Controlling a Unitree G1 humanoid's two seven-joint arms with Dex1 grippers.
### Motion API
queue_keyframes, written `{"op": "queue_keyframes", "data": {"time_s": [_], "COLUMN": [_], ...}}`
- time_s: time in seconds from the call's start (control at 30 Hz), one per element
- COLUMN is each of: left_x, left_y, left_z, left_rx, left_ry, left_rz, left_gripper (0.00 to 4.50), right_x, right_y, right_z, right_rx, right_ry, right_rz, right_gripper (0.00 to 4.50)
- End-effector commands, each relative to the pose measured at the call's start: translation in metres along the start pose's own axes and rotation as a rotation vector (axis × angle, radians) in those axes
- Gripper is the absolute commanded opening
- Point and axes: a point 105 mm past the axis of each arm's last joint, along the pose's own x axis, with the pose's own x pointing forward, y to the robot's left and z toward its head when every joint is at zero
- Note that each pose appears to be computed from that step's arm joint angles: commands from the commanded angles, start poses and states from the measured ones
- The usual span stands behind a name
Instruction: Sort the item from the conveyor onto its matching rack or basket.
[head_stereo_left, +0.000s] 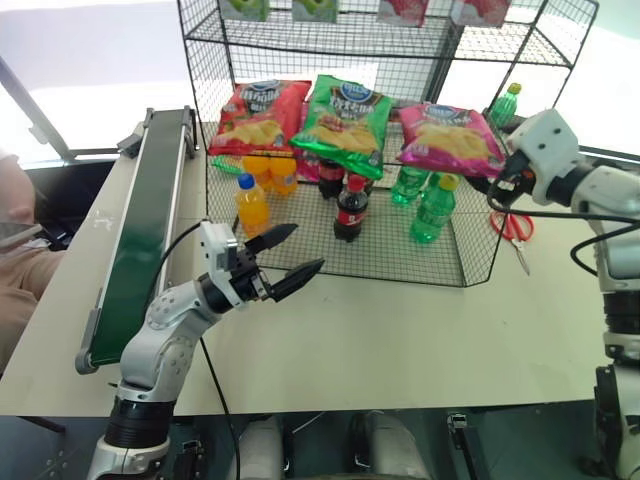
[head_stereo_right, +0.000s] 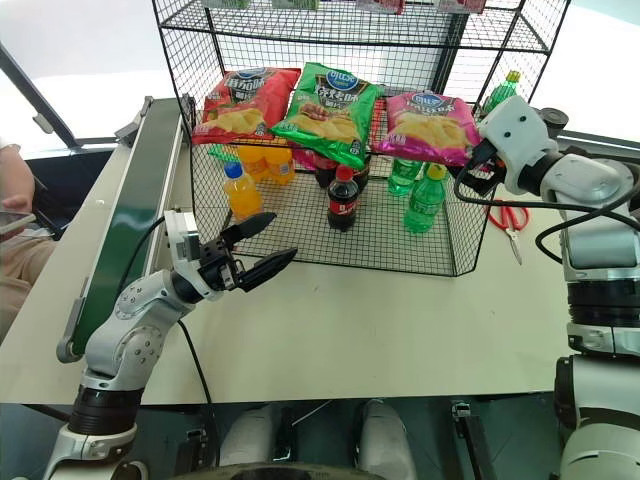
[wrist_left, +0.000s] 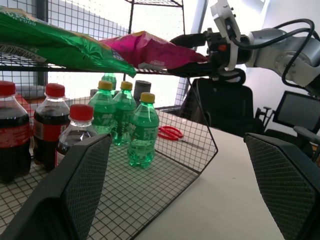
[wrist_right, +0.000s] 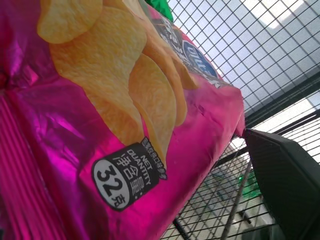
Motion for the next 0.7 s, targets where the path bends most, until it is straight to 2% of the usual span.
{"op": "queue_keyframes", "data": {"time_s": [0.03, 0.2, 0.23, 0.3, 0.47, 0.57, 0.7], "left_x": [0.002, 0.001, 0.001, 0.001, 0.001, 0.003, 0.004], "left_y": [-0.004, -0.004, -0.005, -0.005, -0.005, -0.005, -0.007], "left_z": [0.009, 0.008, 0.008, 0.007, 0.007, 0.007, 0.005], "left_rx": [0.054, 0.059, 0.060, 0.063, 0.072, 0.072, 0.069], "left_ry": [-0.020, -0.016, -0.016, -0.012, -0.008, -0.011, -0.008], "left_rz": [-0.012, -0.007, -0.007, -0.008, -0.008, -0.007, -0.016], "left_gripper": [4.50, 4.50, 4.50, 4.50, 4.50, 4.50, 4.50], "right_x": [-0.008, -0.008, -0.007, -0.007, -0.006, -0.004, 0.001], "right_y": [-0.004, 0.002, 0.004, 0.007, 0.012, 0.007, -0.003], "right_z": [0.025, 0.033, 0.034, 0.034, 0.029, 0.028, 0.023], "right_rx": [-0.042, -0.104, -0.100, -0.119, -0.167, -0.242, -0.355], "right_ry": [-0.125, -0.197, -0.212, -0.217, -0.214, -0.193, -0.157], "right_rz": [-0.019, -0.016, -0.010, 0.006, 0.023, -0.006, -0.065], "right_gripper": [4.47, 4.47, 4.08, 3.73, 1.53, 0.06, 0.02]}}
